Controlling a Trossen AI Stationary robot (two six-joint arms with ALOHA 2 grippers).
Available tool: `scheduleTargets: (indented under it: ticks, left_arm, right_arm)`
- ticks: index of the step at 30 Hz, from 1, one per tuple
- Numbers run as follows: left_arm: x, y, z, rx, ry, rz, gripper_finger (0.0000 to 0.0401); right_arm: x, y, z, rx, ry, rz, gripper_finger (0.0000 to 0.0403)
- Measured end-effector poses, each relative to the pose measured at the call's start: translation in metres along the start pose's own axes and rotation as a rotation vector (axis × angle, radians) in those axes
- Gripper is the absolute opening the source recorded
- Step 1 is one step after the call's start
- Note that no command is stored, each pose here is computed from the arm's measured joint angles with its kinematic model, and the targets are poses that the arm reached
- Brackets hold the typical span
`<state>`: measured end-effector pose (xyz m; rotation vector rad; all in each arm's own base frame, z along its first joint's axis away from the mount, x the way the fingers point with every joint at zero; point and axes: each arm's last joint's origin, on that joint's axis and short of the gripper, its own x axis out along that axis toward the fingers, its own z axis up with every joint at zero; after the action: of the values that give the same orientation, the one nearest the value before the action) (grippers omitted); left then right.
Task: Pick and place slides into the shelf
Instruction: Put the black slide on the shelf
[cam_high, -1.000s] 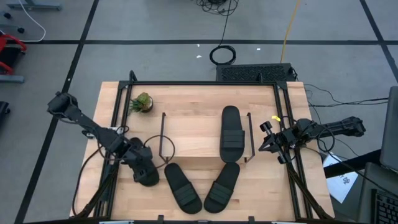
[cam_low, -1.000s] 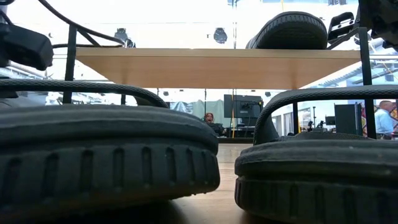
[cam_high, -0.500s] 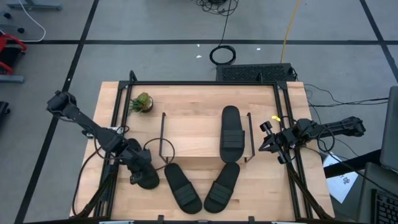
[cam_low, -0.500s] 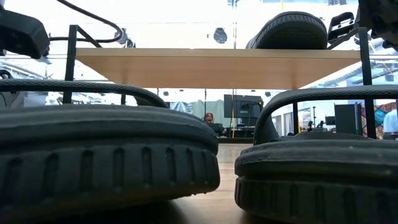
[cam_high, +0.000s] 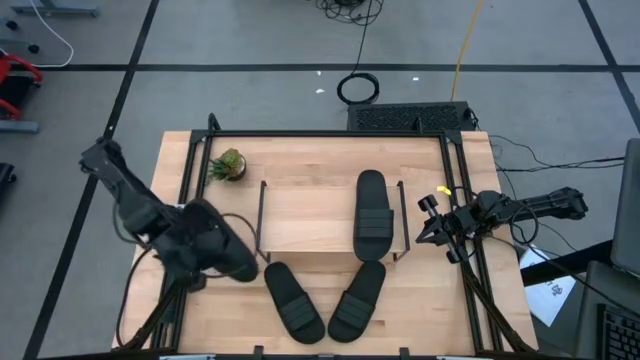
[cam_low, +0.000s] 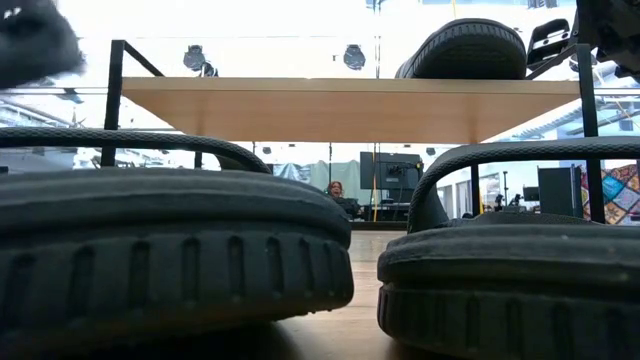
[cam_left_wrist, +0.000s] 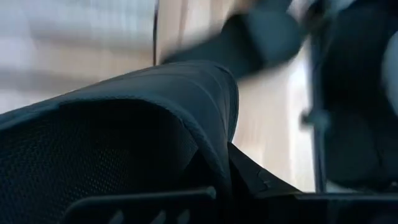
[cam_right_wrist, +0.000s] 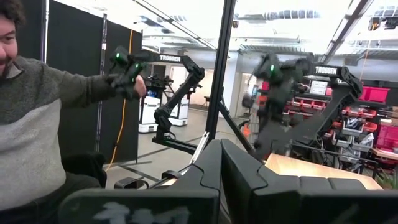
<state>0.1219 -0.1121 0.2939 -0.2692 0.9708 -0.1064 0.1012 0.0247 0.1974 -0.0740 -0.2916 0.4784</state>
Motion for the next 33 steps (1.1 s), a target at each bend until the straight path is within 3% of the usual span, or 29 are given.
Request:
scheduleTargets:
  ticks: [10,15,20,29,33]
  left_arm:
    - [-0.066,-0.008,0.031,0.374,-0.389,0.044,0.0001]
    - [-0.075,-0.015,0.046,0.586,-0.592,0.012,0.0]
    - [-0.075,-0.022,0.06,0.77,-0.694,-0.072,0.0]
    - [-0.07,0.009,0.078,0.65,-0.625,-0.157,0.0]
    - [-0.074,0.026,0.079,0.596,-0.605,-0.139,0.0]
  right_arm:
    - [0.0,0.0,0.0,0.0,-0.003,0.0,0.0]
    - [0.0,0.0,0.001,-0.011,-0.008,-0.001,0.0]
    - [0.0,0.0,0.001,-0.006,-0.014,-0.001,0.0]
    - [0.0,0.0,0.003,-0.014,-0.032,-0.002,0.0]
    - [0.0,0.0,0.003,-0.013,-0.032,-0.002,0.0]
